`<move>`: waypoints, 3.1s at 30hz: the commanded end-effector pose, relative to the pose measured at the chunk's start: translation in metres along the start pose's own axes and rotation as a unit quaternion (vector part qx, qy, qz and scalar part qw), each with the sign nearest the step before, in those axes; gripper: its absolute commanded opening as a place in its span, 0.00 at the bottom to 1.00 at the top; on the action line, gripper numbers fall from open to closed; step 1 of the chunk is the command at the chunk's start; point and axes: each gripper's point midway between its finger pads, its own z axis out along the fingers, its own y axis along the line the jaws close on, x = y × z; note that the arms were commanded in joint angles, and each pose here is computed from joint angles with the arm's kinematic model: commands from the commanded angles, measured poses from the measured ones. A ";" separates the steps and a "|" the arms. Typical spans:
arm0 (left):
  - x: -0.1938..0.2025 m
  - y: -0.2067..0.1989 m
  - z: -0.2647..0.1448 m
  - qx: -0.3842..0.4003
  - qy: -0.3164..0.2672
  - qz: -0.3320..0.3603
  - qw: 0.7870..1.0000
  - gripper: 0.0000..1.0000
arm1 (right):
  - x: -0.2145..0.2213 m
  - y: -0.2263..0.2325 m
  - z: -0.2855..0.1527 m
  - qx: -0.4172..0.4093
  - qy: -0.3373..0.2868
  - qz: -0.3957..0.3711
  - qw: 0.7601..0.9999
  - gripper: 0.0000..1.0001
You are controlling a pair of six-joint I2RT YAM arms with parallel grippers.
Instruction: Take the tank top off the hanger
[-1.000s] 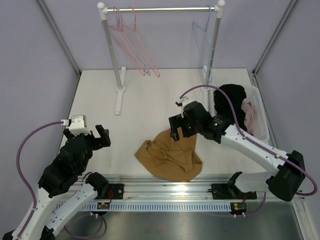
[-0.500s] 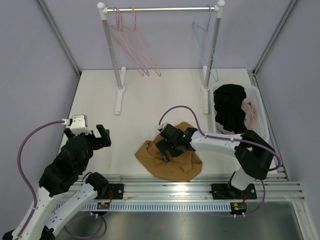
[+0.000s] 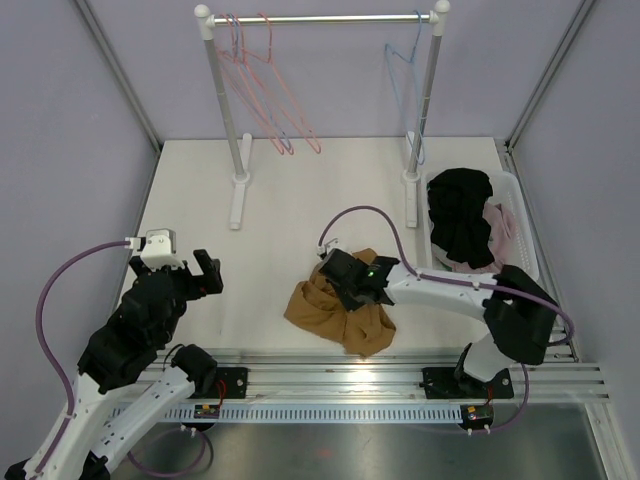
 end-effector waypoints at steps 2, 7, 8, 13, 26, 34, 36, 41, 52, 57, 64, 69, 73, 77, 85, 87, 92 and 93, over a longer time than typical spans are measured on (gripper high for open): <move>-0.010 -0.004 -0.002 0.014 -0.022 -0.008 1.000 0.99 | -0.072 -0.048 -0.098 0.084 -0.142 0.044 0.985 0.00; -0.012 -0.003 -0.004 0.014 -0.029 -0.013 0.999 0.99 | -0.101 -0.132 -0.185 0.178 -0.222 0.142 0.948 0.00; -0.013 -0.002 -0.004 0.014 -0.030 -0.014 0.999 0.99 | -0.098 -0.145 -0.196 0.202 -0.224 0.150 0.942 0.00; -0.014 -0.002 -0.005 0.016 -0.033 -0.015 0.999 0.99 | -0.103 -0.213 -0.266 0.278 -0.274 0.218 0.894 0.00; -0.016 -0.002 -0.009 0.022 -0.043 -0.019 0.999 0.99 | -0.100 -0.326 -0.198 0.266 -0.207 0.317 0.887 0.00; -0.017 0.004 -0.010 0.009 -0.047 -0.025 0.999 0.99 | 0.007 -0.390 -0.049 0.287 0.007 0.426 0.858 0.02; -0.018 0.007 -0.012 0.003 -0.051 -0.031 0.998 0.99 | 0.026 -0.384 -0.025 0.277 0.047 0.431 0.858 0.04; -0.021 0.019 -0.017 -0.024 -0.061 -0.047 0.997 0.99 | 0.018 -0.388 -0.048 0.294 0.023 0.430 0.853 0.33; -0.039 0.030 -0.018 -0.069 -0.075 -0.072 0.992 0.99 | -0.035 -0.401 -0.185 0.359 -0.080 0.410 0.835 1.00; -0.051 0.038 -0.016 -0.103 -0.072 -0.051 0.991 0.99 | -0.077 -0.346 -0.223 0.240 -0.207 0.376 0.871 1.00; -0.057 0.028 -0.008 -0.096 -0.040 -0.007 0.995 0.99 | -0.083 -0.244 -0.253 0.113 -0.280 0.281 0.911 0.99; -0.056 0.025 -0.008 -0.089 -0.012 0.028 0.996 0.99 | -0.049 -0.218 -0.276 0.114 -0.303 0.257 0.910 1.00; -0.049 0.030 -0.017 -0.096 0.019 0.041 0.994 0.99 | -0.013 -0.214 -0.285 0.140 -0.265 0.258 0.918 0.99; -0.045 0.034 -0.023 -0.100 0.031 0.041 0.994 0.99 | 0.013 -0.217 -0.292 0.174 -0.264 0.270 0.910 1.00; -0.036 0.032 -0.029 -0.079 0.034 0.034 0.996 0.99 | 0.025 -0.208 -0.319 0.168 -0.304 0.252 0.903 1.00; -0.035 0.031 -0.031 -0.071 0.030 0.031 0.997 0.99 | 0.025 -0.210 -0.322 0.174 -0.309 0.248 0.902 1.00; -0.035 0.038 -0.036 -0.078 0.015 0.025 0.997 0.99 | 0.022 -0.211 -0.318 0.175 -0.307 0.244 0.903 1.00; -0.036 0.039 -0.037 -0.079 0.011 0.022 0.997 0.99 | 0.022 -0.212 -0.317 0.176 -0.307 0.244 0.903 1.00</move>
